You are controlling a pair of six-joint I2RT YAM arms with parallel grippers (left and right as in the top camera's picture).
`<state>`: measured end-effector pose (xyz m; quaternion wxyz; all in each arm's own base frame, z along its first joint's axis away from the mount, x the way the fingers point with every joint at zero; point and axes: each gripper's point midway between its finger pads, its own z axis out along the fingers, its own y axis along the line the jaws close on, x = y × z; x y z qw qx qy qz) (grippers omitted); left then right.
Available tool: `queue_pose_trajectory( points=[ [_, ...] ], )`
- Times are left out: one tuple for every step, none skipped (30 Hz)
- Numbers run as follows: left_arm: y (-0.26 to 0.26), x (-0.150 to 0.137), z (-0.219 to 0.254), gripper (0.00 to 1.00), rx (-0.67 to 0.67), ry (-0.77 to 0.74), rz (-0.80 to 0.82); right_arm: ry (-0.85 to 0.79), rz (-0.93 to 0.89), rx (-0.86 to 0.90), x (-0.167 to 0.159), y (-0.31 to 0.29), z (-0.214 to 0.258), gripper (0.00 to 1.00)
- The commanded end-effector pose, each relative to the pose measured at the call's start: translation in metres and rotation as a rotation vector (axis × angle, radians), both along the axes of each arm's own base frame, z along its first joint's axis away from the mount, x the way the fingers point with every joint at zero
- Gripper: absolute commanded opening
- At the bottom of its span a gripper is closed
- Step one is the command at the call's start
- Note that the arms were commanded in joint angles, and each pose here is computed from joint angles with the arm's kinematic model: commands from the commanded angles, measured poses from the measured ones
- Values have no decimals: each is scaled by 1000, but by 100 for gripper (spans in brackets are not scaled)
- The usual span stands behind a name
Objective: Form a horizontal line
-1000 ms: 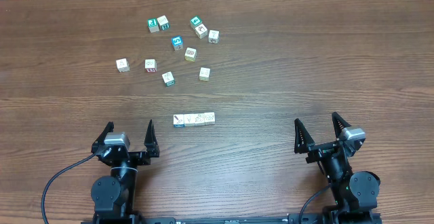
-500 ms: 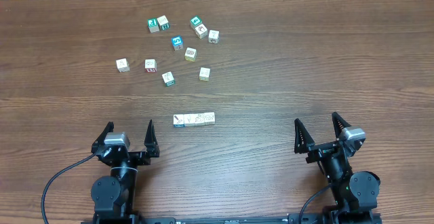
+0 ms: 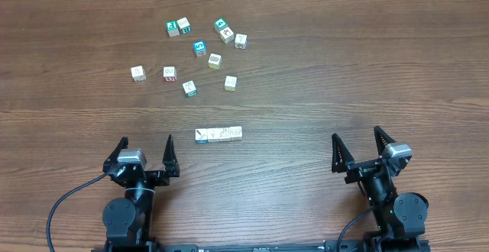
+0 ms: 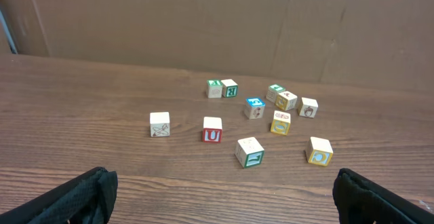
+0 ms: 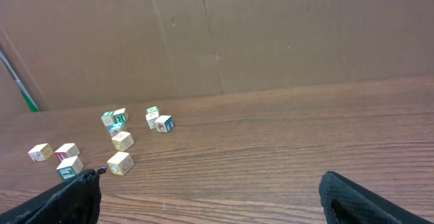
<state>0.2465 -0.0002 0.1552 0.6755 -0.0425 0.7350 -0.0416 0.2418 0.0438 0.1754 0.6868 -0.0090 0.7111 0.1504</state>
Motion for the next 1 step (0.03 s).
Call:
queue_pose_trajectory(
  points=[
    [0, 0, 0, 100, 30, -7, 1, -1, -4, 2, 0, -1, -2, 100]
  ],
)
